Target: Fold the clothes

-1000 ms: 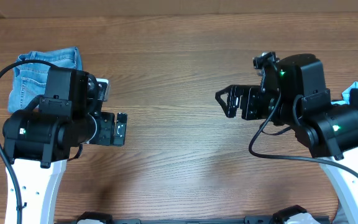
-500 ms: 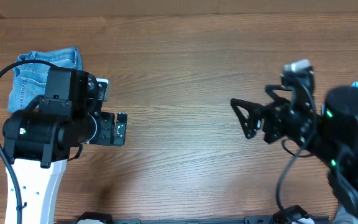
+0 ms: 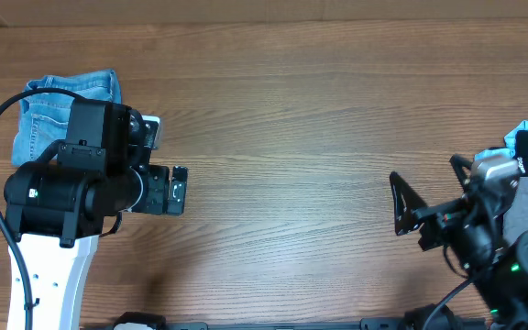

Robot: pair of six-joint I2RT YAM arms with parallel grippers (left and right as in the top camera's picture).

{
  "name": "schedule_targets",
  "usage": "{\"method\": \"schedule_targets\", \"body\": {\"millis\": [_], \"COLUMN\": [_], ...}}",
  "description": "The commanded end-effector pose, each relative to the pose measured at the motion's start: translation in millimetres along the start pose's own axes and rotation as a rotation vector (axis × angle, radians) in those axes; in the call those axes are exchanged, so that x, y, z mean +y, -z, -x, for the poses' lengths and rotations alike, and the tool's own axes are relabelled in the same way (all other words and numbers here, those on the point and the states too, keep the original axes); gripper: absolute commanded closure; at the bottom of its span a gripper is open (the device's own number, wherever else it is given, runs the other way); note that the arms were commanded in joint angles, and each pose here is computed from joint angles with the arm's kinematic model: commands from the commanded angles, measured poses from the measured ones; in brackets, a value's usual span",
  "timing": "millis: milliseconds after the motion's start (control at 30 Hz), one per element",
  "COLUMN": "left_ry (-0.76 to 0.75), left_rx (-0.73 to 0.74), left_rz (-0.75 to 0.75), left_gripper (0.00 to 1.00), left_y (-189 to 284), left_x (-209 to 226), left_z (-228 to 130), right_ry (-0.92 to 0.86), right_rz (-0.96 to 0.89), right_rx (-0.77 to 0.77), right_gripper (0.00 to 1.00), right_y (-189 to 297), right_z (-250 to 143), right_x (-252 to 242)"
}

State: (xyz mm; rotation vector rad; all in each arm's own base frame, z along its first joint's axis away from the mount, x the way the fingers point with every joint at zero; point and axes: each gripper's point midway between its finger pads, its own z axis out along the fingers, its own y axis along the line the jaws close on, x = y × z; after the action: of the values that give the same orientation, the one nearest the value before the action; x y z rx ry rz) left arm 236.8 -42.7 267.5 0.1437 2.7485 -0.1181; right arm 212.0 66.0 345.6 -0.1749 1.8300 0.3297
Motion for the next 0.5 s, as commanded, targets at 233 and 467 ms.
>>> {"method": "schedule_targets", "body": {"millis": [233, 467], "left_ry": [0.004, 0.004], "left_rx": [-0.017, -0.017], "left_rz": [0.007, 0.007], "left_gripper": [0.00, 0.00], "left_y": [3.7, 3.7], "left_x": [0.0, -0.1], "left_z": [3.9, 3.9], "right_ry": [0.017, 0.011], "right_rz": [-0.029, -0.023], "right_rx": [-0.069, -0.116], "right_gripper": [0.00, 0.00], "right_y": [-5.7, -18.6], "right_z": [-86.3, -114.6], "right_x": [-17.2, -21.7]}}
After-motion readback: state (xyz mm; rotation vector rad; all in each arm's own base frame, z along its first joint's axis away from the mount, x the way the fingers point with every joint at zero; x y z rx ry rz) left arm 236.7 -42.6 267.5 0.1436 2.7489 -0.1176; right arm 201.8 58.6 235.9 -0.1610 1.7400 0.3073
